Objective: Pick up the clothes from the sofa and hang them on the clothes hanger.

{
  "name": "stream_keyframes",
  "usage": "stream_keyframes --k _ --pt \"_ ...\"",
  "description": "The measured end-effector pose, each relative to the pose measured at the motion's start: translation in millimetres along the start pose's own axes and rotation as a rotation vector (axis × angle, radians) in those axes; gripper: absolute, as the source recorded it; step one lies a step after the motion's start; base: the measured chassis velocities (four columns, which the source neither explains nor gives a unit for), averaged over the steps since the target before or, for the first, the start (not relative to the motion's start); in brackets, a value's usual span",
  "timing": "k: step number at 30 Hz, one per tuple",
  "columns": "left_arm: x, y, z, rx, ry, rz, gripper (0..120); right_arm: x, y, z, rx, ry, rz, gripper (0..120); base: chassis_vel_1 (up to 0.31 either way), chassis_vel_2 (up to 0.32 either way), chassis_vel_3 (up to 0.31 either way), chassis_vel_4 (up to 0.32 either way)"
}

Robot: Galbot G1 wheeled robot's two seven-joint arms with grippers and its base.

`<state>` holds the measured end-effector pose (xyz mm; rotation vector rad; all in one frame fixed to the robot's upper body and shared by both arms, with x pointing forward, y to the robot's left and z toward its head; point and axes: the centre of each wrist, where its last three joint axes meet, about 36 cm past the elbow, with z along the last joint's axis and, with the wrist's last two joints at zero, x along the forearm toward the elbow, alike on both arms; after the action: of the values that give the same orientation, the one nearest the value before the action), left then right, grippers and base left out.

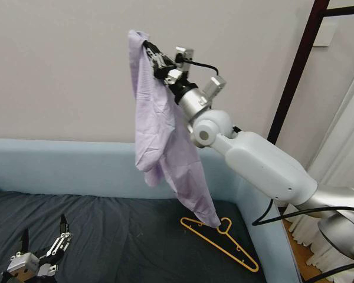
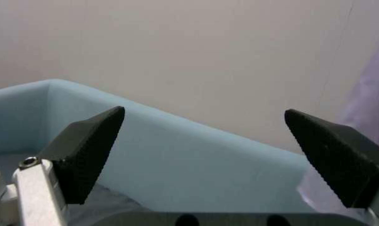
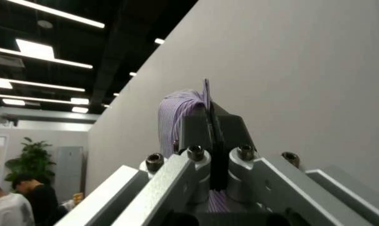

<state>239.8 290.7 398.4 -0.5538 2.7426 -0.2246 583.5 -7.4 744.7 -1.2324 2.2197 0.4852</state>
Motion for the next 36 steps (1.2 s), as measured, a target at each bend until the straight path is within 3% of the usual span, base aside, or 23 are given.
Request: stream_keyframes --k 3,9,13,14,17,18,22,23,28,36 --pt "0.8 2.7 -0.3 -0.001 -0.006 -0.009 100 -22.8 33.5 6.0 -0.058 -0.014 -0.040 0 0.000 0.000 0.000 0.000" --pt "1.4 5.2 0.7 -0.006 -0.008 -0.016 100 -6.2 38.8 17.7 -0.099 0.004 -0.025 0 0.000 0.000 0.000 0.000" --pt "0.5 3.9 2.7 -0.001 -0.007 -0.016 100 86.9 -6.5 59.1 -0.070 0.143 0.018 0 0.000 0.000 0.000 0.000" --pt "0.5 3.9 2.7 -0.001 -0.007 -0.016 100 86.9 -6.5 59.1 -0.070 0.143 0.018 0 0.000 0.000 0.000 0.000" --pt "0.5 1.8 6.6 0.002 0.001 -0.010 100 166.1 -35.1 88.8 -0.077 0.255 0.010 0 0.000 0.000 0.000 0.000" --pt "0.5 1.8 6.6 0.002 0.001 -0.010 100 166.1 -35.1 88.8 -0.077 0.255 0.010 0 0.000 0.000 0.000 0.000" --pt "0.8 -2.0 12.6 0.002 0.015 0.002 100 274.7 -73.2 118.0 -0.100 0.395 -0.030 0 0.000 0.000 0.000 0.000" --pt "0.8 -2.0 12.6 0.002 0.015 0.002 100 274.7 -73.2 118.0 -0.100 0.395 -0.030 0 0.000 0.000 0.000 0.000" --pt "-0.9 -2.2 13.7 -0.002 0.022 0.009 100 396.8 -87.5 148.1 -0.164 0.567 -0.154 0 0.000 0.000 0.000 0.000" --pt "-1.9 -2.4 15.1 -0.002 0.026 0.011 100 485.7 -73.4 177.6 -0.146 0.741 -0.219 0 0.000 0.000 0.000 0.000"
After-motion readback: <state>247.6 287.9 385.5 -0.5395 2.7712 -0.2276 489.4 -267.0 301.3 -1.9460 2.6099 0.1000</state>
